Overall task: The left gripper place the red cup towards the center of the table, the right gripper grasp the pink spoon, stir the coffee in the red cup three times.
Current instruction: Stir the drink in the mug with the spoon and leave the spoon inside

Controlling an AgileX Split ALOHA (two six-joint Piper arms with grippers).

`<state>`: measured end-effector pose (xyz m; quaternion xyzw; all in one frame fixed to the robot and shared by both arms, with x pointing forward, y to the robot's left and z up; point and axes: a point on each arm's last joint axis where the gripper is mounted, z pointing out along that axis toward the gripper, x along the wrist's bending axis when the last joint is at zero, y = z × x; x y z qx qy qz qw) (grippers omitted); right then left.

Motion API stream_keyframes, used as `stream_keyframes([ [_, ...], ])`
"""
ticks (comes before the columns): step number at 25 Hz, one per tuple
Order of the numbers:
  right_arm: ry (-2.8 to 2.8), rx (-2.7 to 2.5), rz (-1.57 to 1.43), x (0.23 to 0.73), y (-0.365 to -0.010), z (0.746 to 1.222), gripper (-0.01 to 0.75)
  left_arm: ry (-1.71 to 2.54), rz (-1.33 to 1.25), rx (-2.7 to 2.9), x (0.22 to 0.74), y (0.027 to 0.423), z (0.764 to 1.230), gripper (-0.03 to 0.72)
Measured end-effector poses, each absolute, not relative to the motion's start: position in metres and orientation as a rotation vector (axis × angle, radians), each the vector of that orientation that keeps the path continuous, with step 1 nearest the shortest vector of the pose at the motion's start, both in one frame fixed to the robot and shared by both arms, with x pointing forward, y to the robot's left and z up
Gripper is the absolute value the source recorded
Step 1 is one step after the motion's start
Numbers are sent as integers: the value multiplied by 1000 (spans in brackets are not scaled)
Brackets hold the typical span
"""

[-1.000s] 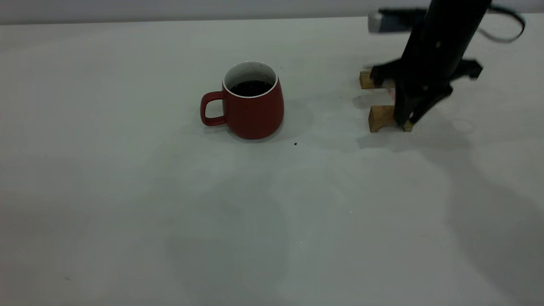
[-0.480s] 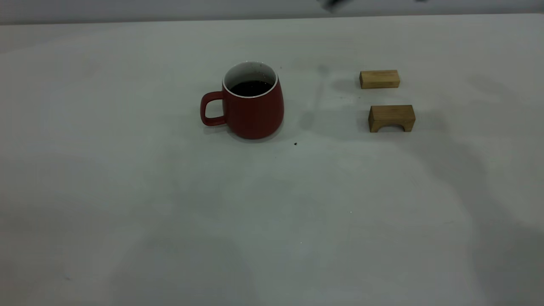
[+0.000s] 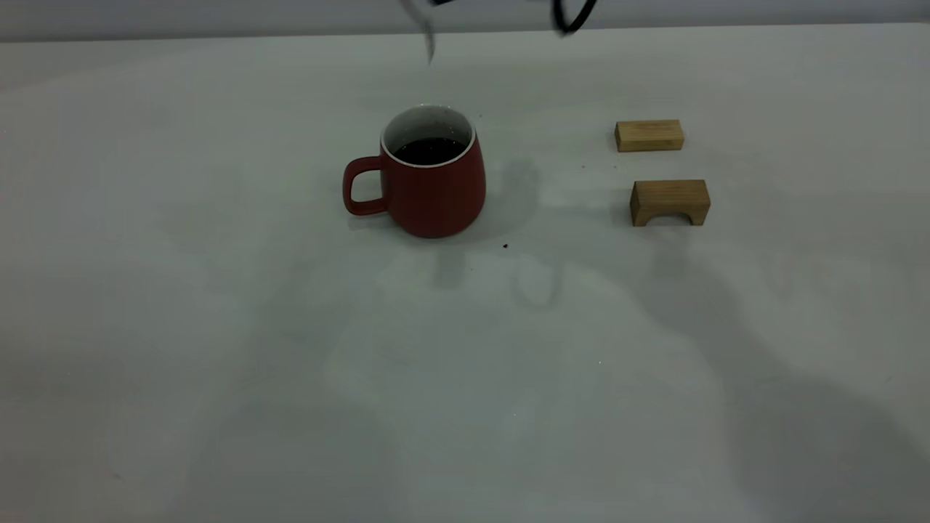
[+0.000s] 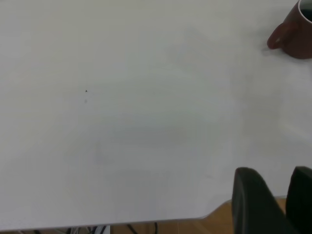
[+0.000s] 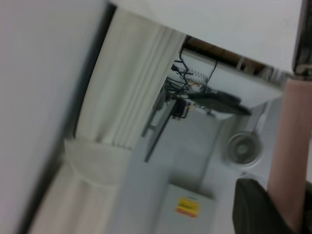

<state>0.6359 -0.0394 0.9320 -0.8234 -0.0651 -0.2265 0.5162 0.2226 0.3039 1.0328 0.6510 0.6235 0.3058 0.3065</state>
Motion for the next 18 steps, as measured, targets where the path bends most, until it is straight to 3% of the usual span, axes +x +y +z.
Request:
stream_keyframes([
  [18,-10,-2030,-368,657,-25,843,145,1654,807,1717,223,304,1033,244],
])
